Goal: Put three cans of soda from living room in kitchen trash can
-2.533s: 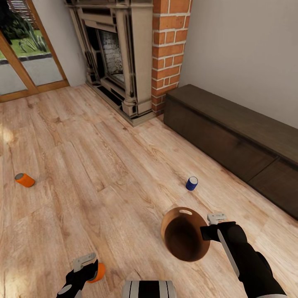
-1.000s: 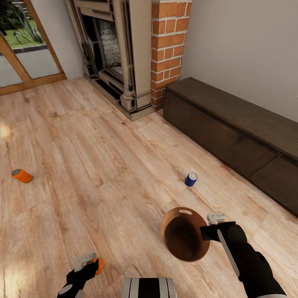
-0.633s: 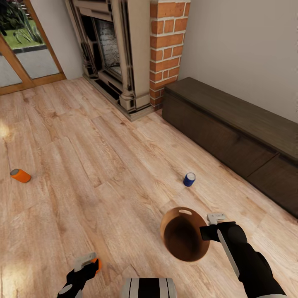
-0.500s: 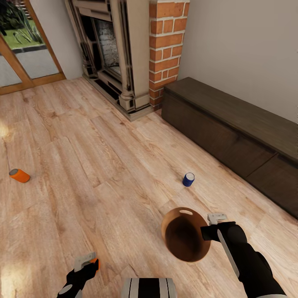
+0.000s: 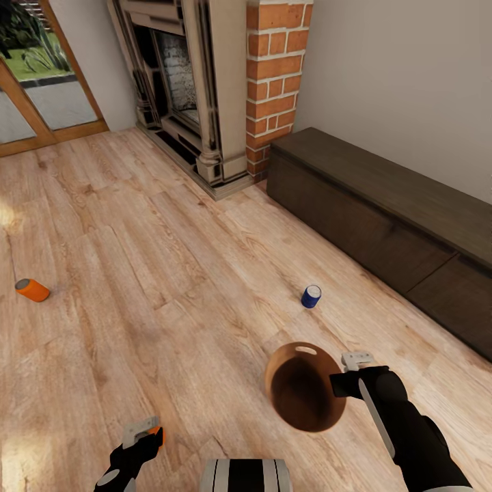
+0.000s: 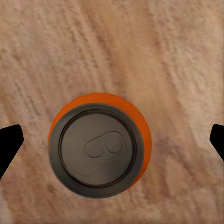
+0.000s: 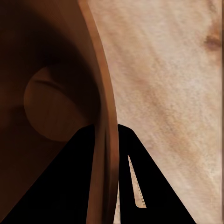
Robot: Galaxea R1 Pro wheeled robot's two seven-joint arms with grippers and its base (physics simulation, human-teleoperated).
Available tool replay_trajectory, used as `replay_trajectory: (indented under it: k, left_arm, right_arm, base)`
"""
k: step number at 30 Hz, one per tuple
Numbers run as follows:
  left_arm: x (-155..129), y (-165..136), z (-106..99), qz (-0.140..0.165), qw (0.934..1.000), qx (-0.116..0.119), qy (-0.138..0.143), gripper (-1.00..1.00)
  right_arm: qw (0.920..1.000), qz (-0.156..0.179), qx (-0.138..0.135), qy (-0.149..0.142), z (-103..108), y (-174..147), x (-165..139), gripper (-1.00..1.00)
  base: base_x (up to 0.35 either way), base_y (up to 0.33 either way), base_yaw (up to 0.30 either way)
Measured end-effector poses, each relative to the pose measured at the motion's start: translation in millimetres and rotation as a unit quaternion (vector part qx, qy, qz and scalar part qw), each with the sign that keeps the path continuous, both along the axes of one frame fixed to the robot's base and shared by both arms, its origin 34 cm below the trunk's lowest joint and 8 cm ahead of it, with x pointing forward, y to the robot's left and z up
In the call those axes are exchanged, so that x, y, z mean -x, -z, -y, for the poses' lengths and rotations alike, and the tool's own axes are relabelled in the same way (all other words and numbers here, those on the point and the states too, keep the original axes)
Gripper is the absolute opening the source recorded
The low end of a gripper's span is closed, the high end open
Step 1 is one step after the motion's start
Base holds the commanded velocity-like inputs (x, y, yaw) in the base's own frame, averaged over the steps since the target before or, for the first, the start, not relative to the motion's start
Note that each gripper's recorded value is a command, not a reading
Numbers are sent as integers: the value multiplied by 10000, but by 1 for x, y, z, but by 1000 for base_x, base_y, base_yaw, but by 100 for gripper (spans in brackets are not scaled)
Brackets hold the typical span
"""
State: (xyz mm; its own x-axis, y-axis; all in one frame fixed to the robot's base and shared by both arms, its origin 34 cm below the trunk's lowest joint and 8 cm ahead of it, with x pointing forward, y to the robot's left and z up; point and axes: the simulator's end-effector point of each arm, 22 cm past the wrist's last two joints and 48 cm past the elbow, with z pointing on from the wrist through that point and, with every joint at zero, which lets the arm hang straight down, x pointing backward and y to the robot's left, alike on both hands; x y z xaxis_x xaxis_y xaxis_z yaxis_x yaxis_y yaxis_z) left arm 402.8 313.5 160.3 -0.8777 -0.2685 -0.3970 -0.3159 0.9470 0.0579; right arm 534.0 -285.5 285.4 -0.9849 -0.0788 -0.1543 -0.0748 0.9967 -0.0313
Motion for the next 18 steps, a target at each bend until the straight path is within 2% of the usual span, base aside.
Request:
replay_trajectory:
  k: [18]
  left_arm:
    - [0, 0, 0, 0, 10000, 1, 0, 100]
  right_arm:
    - [10000, 22, 18, -1, 2, -1, -2, -100]
  base:
    - [0, 8, 0]
